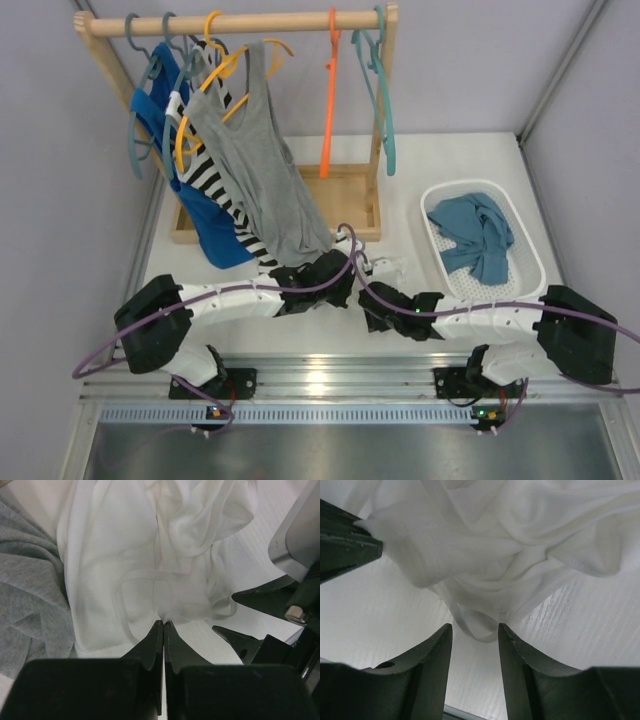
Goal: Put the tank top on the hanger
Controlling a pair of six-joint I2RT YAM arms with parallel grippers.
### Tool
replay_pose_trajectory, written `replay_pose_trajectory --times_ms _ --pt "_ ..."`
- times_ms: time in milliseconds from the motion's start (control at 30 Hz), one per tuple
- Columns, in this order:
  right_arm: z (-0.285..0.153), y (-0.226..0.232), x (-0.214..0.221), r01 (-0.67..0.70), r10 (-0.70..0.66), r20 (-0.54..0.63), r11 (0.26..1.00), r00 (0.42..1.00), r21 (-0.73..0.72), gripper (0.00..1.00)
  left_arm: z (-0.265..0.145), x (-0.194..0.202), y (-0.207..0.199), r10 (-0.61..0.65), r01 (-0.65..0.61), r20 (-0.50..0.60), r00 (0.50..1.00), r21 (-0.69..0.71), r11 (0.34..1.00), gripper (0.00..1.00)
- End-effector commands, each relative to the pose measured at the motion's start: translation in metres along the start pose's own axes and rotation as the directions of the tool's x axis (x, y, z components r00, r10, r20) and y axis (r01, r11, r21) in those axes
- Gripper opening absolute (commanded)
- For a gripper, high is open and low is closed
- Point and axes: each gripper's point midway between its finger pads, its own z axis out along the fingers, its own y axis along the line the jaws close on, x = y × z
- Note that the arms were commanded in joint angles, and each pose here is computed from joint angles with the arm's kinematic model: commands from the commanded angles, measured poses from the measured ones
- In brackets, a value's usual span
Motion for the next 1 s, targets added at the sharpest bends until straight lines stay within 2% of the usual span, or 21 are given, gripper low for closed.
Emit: replay_pose_trajectory --times_ms 0,100,133,200,233,333,600,767,967 --pt "0.001 0.018 -0.032 -0.013 0.014 0.102 1.0 0.995 -0.013 0.42 -0.001 -0.003 -0.008 -0.029 0.029 0.0 1.0 0.036 0.999 0.0" --pt "0.008 0.018 -0.033 0.005 -0.006 0.098 1.0 0.995 0.013 0.37 -0.002 -0.003 -0.008 -0.029 0.029 -0.002 1.0 0.04 0.999 0.0" --pt "0.009 0.018 -0.032 0.012 -0.013 0.094 1.0 0.996 0.016 0.28 -0.003 -0.004 -0.008 -0.03 0.03 0.0 1.0 0.04 0.999 0.0" --pt "0.013 0.019 -0.03 0.017 -0.019 0.078 1.0 0.997 0.02 0.21 -0.004 -0.005 -0.008 -0.028 0.028 -0.001 1.0 0.042 0.999 0.0" --pt "0.012 0.019 -0.027 0.023 -0.024 0.069 1.0 0.997 0.021 0.11 -0.005 -0.004 -0.006 -0.031 0.032 -0.003 0.999 0.038 0.999 0.0" --pt "0.005 0.017 -0.028 0.002 -0.003 0.075 1.0 0.997 0.013 0.02 -0.005 -0.002 0.0 -0.036 0.036 -0.015 0.999 0.025 0.999 0.0" --pt "-0.033 0.007 -0.036 -0.062 0.068 0.121 0.997 0.99 -0.053 0.0 -0.009 0.004 0.019 -0.096 0.097 -0.042 0.995 0.031 0.995 0.0" --pt "-0.052 0.002 -0.041 -0.096 0.107 0.143 0.992 0.984 -0.082 0.0 -0.018 0.002 0.021 -0.137 0.142 -0.057 0.989 0.095 0.985 0.0" --pt "-0.071 -0.013 -0.047 -0.14 0.147 0.167 0.989 0.975 -0.052 0.0 -0.027 0.002 0.026 -0.181 0.191 -0.079 0.98 0.139 0.972 0.0"
